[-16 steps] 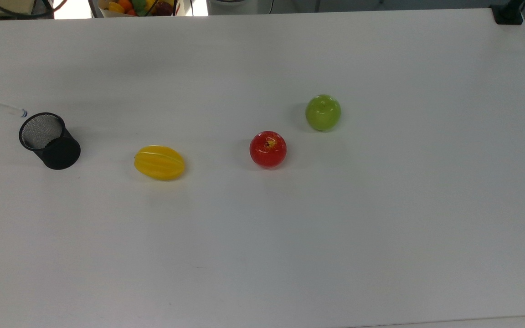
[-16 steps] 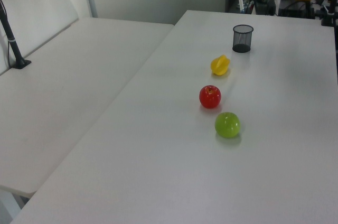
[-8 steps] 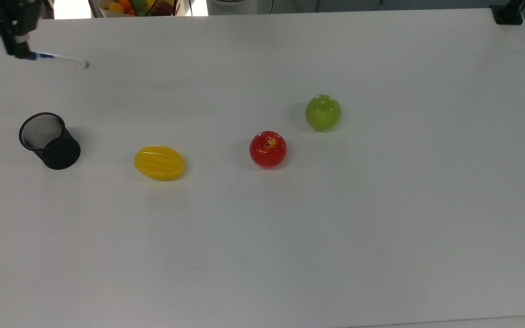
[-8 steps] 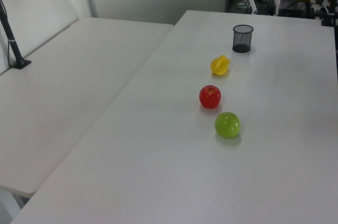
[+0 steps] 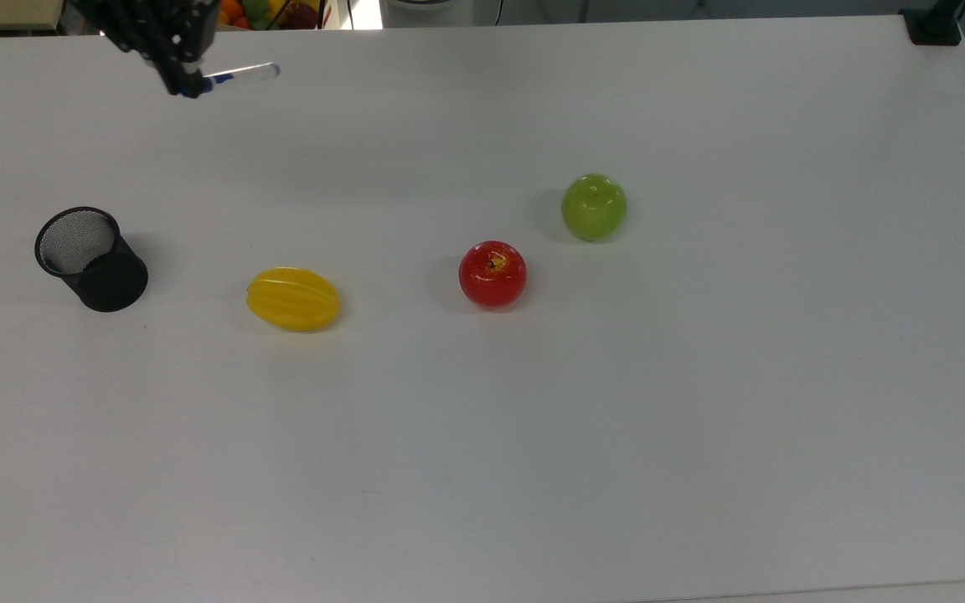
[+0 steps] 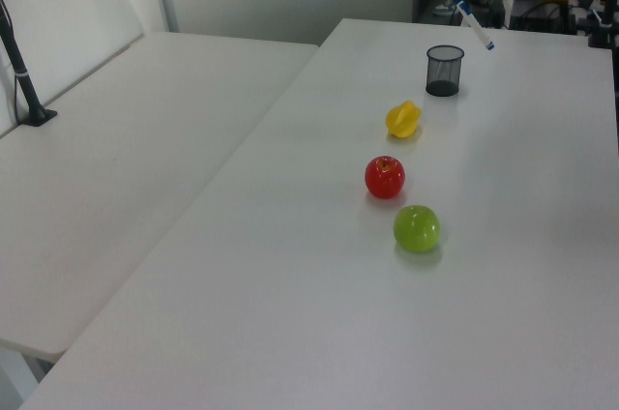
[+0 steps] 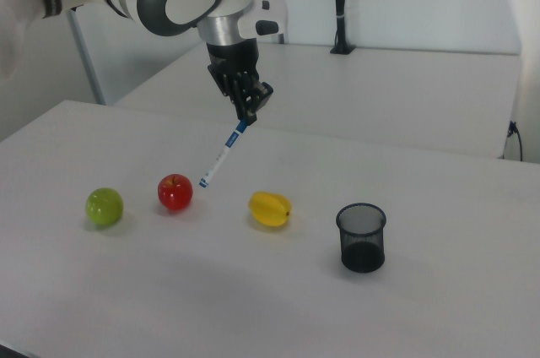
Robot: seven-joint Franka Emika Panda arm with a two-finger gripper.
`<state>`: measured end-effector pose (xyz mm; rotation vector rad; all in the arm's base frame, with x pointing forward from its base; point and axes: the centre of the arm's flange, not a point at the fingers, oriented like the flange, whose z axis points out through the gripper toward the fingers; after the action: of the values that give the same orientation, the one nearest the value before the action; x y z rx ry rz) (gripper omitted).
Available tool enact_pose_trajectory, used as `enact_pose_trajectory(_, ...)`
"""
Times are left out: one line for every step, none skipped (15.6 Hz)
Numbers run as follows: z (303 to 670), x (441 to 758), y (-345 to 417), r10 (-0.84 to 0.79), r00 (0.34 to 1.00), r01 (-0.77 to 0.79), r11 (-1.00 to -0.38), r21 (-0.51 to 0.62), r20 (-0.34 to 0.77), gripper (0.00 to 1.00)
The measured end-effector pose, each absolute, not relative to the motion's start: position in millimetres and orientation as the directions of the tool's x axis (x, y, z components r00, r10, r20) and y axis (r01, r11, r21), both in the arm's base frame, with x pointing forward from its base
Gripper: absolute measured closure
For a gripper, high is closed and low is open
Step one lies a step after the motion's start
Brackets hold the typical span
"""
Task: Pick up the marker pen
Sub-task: 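Carry the marker pen over the table beside the red apple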
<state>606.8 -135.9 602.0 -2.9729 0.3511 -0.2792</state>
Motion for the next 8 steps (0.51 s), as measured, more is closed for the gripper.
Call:
enact_pose_trajectory(599.3, 606.2, -126.4, -0.222, 0.964, -0.200, -0.968, -0.152, 0.145, 0.83)
enact_pose_trajectory(594.1, 606.2, -110.8, -0.189, 0.975, -0.172, -0.974, -0.145, 0.116, 0.83)
enact_pose_trajectory(589.1, 606.8, -99.0, -0.167, 0.981, -0.153, -0.978, -0.141, 0.099, 0.83)
enact_pose_trajectory(583.3, 607.6, -89.1, -0.150, 0.985, -0.137, -0.981, -0.138, 0.086, 0.83)
enact_pose_trajectory(577.1, 608.1, -80.3, -0.135, 0.988, -0.125, -0.983, -0.137, 0.073, 0.83)
enact_pose_trajectory(570.1, 608.3, -73.4, -0.124, 0.991, -0.115, -0.984, -0.135, 0.059, 0.83)
enact_pose_trajectory(563.4, 608.3, -67.8, -0.113, 0.993, -0.106, -0.985, -0.135, 0.045, 0.83)
enact_pose_trajectory(557.0, 608.4, -62.0, -0.101, 0.994, -0.096, -0.986, -0.133, 0.033, 0.83)
